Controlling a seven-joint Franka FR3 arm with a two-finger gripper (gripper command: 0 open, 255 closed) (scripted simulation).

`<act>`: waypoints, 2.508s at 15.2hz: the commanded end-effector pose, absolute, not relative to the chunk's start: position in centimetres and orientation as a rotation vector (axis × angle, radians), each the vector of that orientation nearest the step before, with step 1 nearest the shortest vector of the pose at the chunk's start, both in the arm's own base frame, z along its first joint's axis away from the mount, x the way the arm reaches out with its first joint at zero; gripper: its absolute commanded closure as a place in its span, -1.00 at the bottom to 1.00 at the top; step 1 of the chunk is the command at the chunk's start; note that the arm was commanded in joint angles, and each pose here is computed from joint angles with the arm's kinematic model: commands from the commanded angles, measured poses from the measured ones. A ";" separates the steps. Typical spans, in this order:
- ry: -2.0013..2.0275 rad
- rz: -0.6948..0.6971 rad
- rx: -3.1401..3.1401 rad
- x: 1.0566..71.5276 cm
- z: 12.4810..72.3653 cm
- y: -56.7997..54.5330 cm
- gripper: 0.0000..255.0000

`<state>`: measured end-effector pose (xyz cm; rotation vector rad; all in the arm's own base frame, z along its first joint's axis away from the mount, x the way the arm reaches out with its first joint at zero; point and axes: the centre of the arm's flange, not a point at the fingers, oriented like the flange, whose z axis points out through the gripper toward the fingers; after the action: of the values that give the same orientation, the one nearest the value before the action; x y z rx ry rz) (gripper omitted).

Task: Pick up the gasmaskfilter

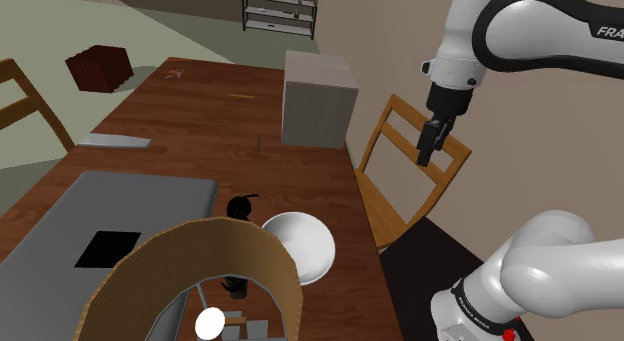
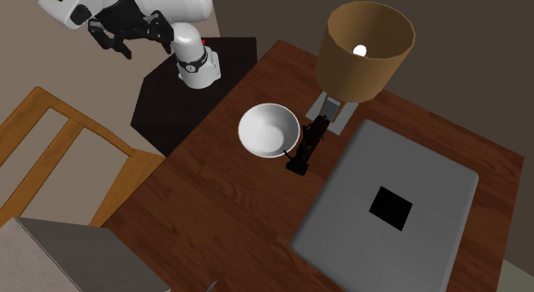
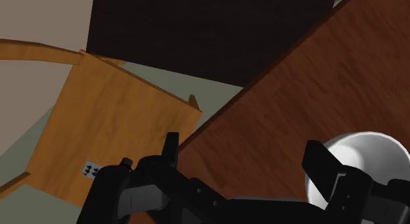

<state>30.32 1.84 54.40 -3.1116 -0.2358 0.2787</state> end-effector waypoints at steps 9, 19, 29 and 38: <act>-0.101 0.269 -3.151 31.3 51.9 12.4 -1.00; 0.073 0.255 -3.192 33.7 48.1 25.2 -1.00; 0.250 0.240 -3.224 37.5 43.8 37.6 -1.00; 0.379 0.229 -3.240 41.1 40.0 45.9 -1.00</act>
<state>40.86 45.58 40.49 -3.2388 0.3711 0.2313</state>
